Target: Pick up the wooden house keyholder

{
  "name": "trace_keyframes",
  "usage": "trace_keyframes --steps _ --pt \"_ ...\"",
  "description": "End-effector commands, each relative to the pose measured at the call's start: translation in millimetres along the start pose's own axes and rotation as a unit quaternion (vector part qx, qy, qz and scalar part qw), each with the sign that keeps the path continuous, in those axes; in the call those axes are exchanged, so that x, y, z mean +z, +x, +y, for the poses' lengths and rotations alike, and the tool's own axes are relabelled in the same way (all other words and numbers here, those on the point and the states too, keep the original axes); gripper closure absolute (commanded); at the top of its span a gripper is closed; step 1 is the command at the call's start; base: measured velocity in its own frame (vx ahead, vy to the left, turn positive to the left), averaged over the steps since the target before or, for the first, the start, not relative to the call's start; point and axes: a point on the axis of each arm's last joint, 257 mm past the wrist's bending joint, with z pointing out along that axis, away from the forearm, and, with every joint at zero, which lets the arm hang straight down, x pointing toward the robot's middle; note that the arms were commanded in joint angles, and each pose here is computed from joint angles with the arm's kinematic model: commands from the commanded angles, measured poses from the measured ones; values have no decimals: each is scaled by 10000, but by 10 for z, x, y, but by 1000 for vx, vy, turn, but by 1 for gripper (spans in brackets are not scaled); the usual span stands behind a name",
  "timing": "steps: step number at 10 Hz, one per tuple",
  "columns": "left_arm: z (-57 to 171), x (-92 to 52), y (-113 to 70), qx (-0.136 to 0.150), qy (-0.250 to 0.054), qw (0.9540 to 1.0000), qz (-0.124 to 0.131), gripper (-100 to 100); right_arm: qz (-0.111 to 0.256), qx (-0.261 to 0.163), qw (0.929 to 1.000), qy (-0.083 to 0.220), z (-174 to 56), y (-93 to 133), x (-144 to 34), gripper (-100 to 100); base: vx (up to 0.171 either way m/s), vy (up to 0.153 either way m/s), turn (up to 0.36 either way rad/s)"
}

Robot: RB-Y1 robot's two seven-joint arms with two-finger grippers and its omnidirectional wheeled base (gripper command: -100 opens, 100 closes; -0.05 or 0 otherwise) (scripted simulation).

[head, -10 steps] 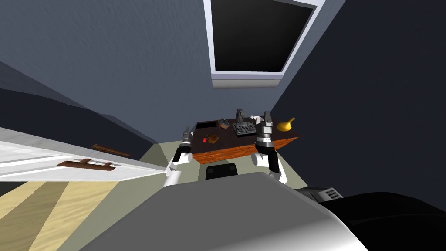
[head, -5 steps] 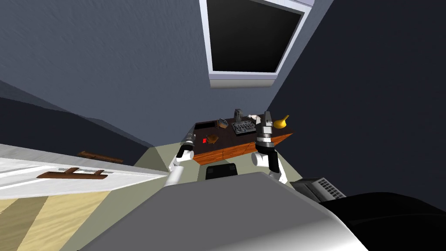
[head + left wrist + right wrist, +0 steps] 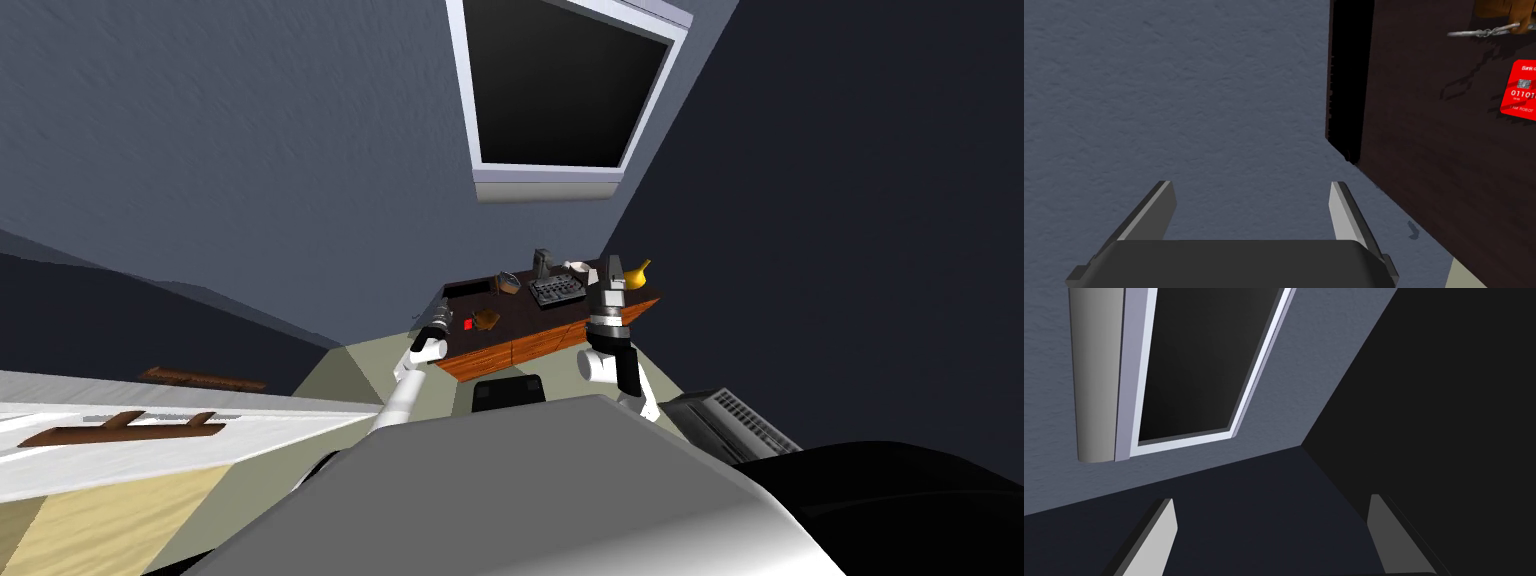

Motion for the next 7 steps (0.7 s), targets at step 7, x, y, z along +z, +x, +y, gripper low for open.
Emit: trace_keyframes --steps 7 --pt "610 254 85 -54 -1151 9933 96 -100 0 0 10000 0 0 0 0 0 -13 43 -119"
